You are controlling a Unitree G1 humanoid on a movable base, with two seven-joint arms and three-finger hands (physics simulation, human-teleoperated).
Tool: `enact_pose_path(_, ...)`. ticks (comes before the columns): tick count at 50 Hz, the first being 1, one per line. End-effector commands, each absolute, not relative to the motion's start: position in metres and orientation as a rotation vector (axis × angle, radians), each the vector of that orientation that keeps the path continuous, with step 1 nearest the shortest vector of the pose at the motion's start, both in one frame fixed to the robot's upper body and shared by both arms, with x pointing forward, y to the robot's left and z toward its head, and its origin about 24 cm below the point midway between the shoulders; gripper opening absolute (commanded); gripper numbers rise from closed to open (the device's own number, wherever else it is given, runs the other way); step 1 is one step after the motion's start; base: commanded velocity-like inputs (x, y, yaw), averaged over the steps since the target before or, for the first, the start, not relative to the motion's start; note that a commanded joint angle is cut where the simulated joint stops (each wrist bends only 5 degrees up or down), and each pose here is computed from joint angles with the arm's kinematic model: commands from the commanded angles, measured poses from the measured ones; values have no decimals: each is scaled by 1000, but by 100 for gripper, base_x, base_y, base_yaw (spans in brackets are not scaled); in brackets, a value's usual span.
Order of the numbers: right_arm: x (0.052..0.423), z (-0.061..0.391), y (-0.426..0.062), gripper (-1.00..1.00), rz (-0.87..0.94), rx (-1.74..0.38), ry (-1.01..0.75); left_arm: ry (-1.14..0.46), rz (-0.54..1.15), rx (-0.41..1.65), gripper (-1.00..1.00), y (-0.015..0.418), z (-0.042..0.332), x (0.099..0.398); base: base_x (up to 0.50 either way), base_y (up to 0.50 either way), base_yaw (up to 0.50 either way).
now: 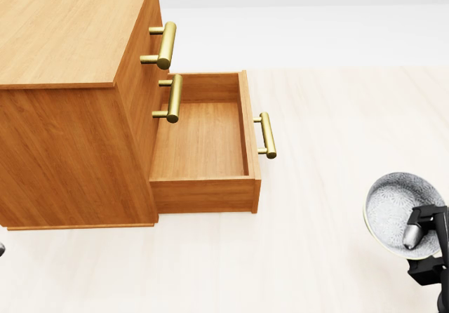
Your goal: Put the bowl on top of the cabinet.
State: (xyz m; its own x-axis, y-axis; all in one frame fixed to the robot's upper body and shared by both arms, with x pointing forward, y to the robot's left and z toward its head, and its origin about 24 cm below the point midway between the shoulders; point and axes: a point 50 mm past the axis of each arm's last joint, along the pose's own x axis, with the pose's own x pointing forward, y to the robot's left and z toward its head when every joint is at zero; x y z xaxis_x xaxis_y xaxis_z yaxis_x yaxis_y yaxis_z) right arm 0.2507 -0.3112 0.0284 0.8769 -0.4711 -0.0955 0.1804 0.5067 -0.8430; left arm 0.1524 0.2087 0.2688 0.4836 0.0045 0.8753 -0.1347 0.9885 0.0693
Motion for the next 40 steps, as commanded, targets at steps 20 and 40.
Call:
enact_pose_path(20, 266, 116, -274, -100, -307, -1094, 27, -1051, 87, 143, 100, 209, 267, 154, 0, 0, 0)
enact_pose_path(40, 303, 172, -232, -100, -158, -1162, -143, -1053, 85, 146, 100, 208, 267, 154, 0, 0, 0)
